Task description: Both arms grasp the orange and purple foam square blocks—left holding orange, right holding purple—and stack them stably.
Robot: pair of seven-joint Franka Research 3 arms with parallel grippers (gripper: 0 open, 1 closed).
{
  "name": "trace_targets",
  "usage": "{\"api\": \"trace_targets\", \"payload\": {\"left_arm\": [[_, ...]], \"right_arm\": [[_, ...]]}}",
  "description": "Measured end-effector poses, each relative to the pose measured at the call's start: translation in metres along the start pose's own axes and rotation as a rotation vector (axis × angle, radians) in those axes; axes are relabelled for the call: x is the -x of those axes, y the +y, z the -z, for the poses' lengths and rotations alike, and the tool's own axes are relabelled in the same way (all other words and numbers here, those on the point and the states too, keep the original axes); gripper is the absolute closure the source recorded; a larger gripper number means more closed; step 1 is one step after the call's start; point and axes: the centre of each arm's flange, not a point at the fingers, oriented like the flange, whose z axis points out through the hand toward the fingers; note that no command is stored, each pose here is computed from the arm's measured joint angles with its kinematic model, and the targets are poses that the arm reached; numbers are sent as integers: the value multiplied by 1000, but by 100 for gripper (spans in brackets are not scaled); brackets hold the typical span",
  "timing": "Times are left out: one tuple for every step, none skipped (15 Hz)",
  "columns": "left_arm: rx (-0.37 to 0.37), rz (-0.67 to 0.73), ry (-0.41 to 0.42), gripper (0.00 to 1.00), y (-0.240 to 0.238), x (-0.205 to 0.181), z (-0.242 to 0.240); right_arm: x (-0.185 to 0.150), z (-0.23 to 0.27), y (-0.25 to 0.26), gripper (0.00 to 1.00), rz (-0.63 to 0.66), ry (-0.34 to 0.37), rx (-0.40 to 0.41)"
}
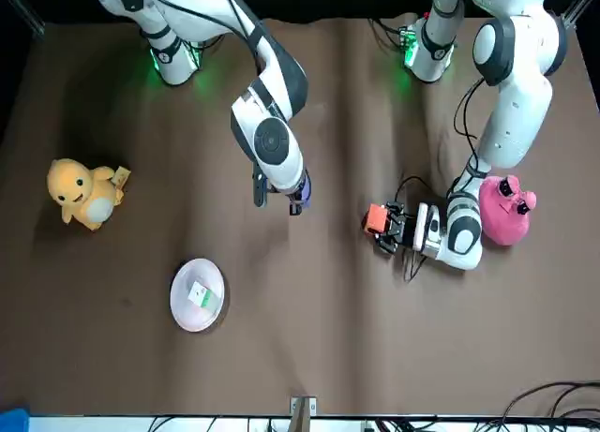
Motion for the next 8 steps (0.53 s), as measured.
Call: {"api": "trace_targets", "payload": {"left_arm": [[-2, -2, -1, 40, -1, 0, 0], [-9, -5, -2, 40, -2, -1, 1], [-25, -9, -1, 40, -5, -2, 1], [-44, -14, -2, 40, -8, -2, 1], [-59, -25, -6, 40, -11, -3, -1], [-78, -44, -13, 40, -16, -5, -6], [-104, -68, -20, 40, -23, -8, -15], [-127, -89, -25, 40, -29, -11, -26]], "right_arm": [[0, 0, 0, 46, -1, 0, 0], [0, 0, 0, 46, -1, 0, 0], [-1, 0, -1, 46, -1, 0, 0], [-1, 0, -1, 46, -1, 0, 0], [-1, 0, -1, 46, -2, 0, 0], [-1, 0, -1, 46, -2, 0, 0], [-1, 0, -1, 46, -2, 0, 0], [-1, 0, -1, 46, -2, 0, 0]]}}
